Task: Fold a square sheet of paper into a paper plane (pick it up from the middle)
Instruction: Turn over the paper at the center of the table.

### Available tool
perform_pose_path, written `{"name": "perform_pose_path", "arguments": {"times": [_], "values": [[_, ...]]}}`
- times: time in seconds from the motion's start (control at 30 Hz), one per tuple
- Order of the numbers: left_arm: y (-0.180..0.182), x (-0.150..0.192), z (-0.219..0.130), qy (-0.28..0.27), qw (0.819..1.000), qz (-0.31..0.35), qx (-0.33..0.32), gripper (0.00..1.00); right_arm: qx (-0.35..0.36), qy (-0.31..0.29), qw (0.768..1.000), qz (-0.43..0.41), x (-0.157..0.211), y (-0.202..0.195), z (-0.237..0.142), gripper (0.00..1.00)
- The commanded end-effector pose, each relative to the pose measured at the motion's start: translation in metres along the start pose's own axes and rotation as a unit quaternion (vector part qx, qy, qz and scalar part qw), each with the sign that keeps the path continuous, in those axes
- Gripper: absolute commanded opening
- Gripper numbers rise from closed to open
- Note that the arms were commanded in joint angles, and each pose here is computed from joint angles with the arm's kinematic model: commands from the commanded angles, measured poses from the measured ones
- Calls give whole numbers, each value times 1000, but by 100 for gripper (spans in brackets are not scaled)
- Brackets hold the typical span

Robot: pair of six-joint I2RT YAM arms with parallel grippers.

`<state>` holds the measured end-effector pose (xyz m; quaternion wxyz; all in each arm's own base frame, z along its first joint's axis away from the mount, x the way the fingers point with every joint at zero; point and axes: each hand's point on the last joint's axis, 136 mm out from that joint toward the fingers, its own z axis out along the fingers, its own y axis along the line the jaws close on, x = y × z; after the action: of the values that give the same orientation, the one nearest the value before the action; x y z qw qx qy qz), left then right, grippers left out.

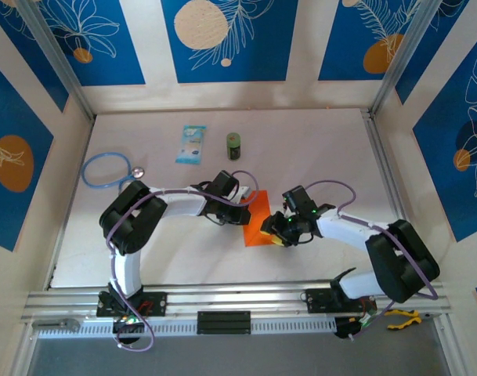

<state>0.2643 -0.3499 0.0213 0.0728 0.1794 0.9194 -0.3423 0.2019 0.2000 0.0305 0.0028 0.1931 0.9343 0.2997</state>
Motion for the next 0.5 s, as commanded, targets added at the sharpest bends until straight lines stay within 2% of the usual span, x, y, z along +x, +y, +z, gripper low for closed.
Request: {"name": "perform_pose_path", "arguments": {"times": [0.0,0.27,0.47], "values": [[18,17,2,26,999,-11,-23,0,18,17,1000,12,10,-13,-2,51],[17,16,4,28,999,-11,-20,0,36,15,999,15,7,-20,6,50],[16,17,5,31,999,-12,-17,0,-12,16,1000,-11,0,5,13,50]]}}
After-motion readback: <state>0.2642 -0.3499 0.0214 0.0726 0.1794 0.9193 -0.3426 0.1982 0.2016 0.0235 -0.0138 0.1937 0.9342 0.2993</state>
